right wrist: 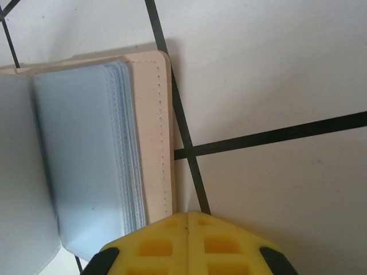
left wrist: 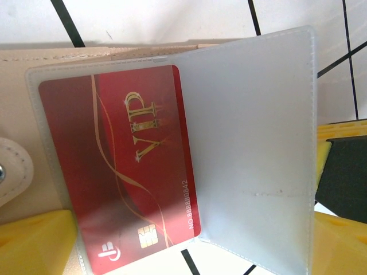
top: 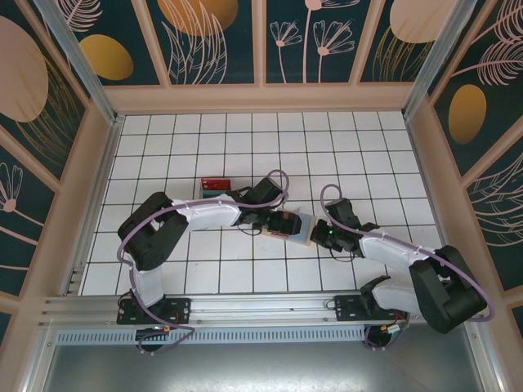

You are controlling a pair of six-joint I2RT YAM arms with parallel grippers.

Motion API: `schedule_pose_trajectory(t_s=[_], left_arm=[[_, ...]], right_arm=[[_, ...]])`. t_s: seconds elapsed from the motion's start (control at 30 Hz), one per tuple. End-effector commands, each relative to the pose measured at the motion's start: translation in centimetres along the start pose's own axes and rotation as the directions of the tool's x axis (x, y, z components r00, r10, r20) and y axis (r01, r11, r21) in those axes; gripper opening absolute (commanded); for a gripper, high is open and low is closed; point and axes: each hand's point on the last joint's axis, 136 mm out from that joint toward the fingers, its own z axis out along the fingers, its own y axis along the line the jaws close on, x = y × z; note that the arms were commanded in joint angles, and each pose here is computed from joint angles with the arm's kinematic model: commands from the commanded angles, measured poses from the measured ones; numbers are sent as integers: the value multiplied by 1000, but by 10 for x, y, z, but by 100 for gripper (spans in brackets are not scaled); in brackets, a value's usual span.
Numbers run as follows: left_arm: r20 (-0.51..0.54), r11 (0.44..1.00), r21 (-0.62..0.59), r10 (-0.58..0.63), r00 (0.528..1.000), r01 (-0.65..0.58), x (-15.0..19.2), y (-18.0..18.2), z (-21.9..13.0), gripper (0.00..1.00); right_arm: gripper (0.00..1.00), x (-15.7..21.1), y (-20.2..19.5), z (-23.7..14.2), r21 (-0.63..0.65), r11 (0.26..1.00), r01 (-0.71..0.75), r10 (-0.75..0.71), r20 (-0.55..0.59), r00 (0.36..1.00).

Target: Take the credit cards out of the card holder

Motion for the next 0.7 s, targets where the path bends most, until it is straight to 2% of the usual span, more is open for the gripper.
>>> schedule_pose_trajectory(t_s=[0.0,0.13,0.33,0.67], left_arm=[[2,999,-21,44,999,-44,-1,-5,-13,99],[16,998,28,54,998,-55,-4,-18,-21,99],[20,997,26,71,997,-71,-6,-19,-27,98],[54,998,-52,39,998,-36,-11,9,-31,99]], right_arm=[[0,10,-4,6,13,1000,13,-13,-25,1000],[0,11,-4,6,12,1000,11,-10,-26,1000],[0,12,-4,6,10,1000,9,-9,-31,999],[0,-1,3,-8,9,1000,22,-22,25,999]])
